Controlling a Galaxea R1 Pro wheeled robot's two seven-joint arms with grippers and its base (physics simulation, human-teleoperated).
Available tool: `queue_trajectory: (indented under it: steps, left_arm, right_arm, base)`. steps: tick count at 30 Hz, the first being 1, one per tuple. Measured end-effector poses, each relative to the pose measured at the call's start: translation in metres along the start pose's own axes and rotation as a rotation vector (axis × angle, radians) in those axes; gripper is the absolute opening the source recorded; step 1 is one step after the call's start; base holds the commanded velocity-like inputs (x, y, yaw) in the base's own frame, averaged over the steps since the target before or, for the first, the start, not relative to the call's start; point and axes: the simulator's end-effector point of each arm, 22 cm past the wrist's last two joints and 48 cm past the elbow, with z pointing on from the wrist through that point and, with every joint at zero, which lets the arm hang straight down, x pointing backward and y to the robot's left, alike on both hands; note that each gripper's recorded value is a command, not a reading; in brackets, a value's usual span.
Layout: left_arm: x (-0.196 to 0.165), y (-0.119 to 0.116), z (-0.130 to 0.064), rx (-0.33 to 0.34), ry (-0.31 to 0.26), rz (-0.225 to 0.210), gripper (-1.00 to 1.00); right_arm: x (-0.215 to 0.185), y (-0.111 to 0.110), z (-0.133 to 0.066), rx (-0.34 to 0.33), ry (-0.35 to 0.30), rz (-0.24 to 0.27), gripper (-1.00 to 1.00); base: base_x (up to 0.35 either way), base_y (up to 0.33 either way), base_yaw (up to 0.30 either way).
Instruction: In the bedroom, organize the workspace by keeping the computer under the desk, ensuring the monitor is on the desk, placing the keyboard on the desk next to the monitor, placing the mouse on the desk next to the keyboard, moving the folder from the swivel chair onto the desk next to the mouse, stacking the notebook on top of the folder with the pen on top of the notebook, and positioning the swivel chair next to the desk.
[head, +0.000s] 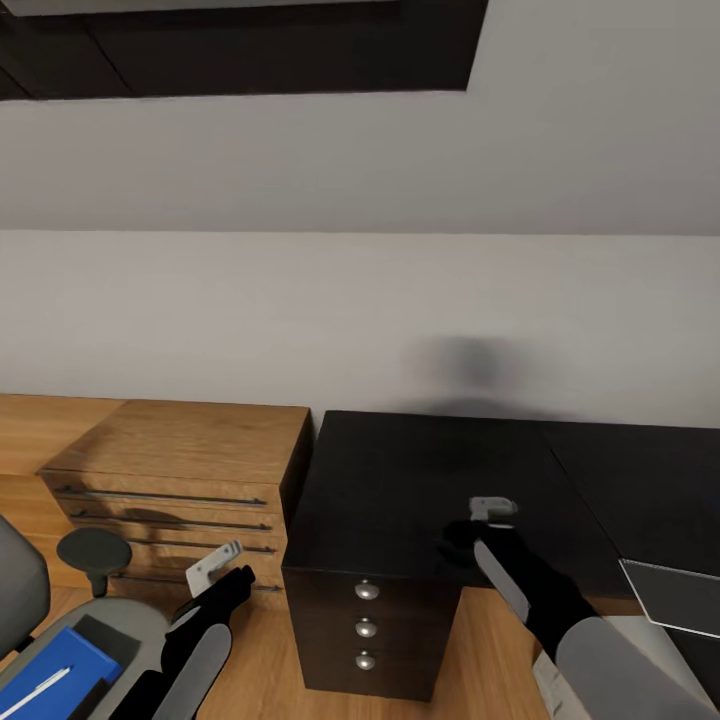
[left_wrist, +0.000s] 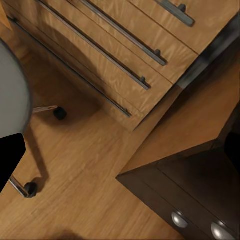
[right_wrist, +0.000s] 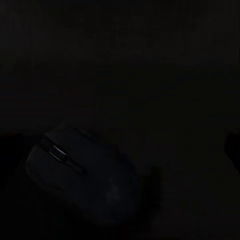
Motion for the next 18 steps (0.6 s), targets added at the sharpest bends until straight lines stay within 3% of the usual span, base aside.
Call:
queue_trajectory:
  steps: [3,6,8,12,13,18]
  left_arm:
    - [0.0,-0.001,0.0,0.003,-0.001,0.001,1.0]
    - [0.0,-0.001,0.0,0.003,-0.002,0.002,1.0]
    - [-0.001,0.0,0.0,0.001,-0.004,0.001,1.0]
    - [-0.001,-0.001,0.0,0.001,-0.006,0.0,1.0]
    - [-0.002,-0.001,-0.001,0.003,-0.007,0.001,1.0]
    - [-0.006,-0.005,-0.004,0.014,-0.014,-0.002,1.0]
  right_arm:
    - [0.001,0.014,-0.001,-0.032,-0.018,-0.113,1.0]
    - [0.002,0.021,-0.001,-0.066,-0.026,-0.171,1.0]
    - [0.003,0.03,-0.001,-0.12,-0.032,-0.246,1.0]
    - [0.007,0.041,-0.003,-0.179,-0.036,-0.34,1.0]
    - [0.01,0.048,-0.004,-0.215,-0.035,-0.391,1.0]
    - [0.017,0.046,-0.005,-0.271,-0.024,-0.451,1.0]
  base:
    - [0.002,0.0,0.0]
    - [0.001,0.0,0.0]
    - [0.0,0.0,0.0]
    - [0.0,0.0,0.0]
    - [0.0,0.0,0.0]
    - [0.0,0.0,0.0]
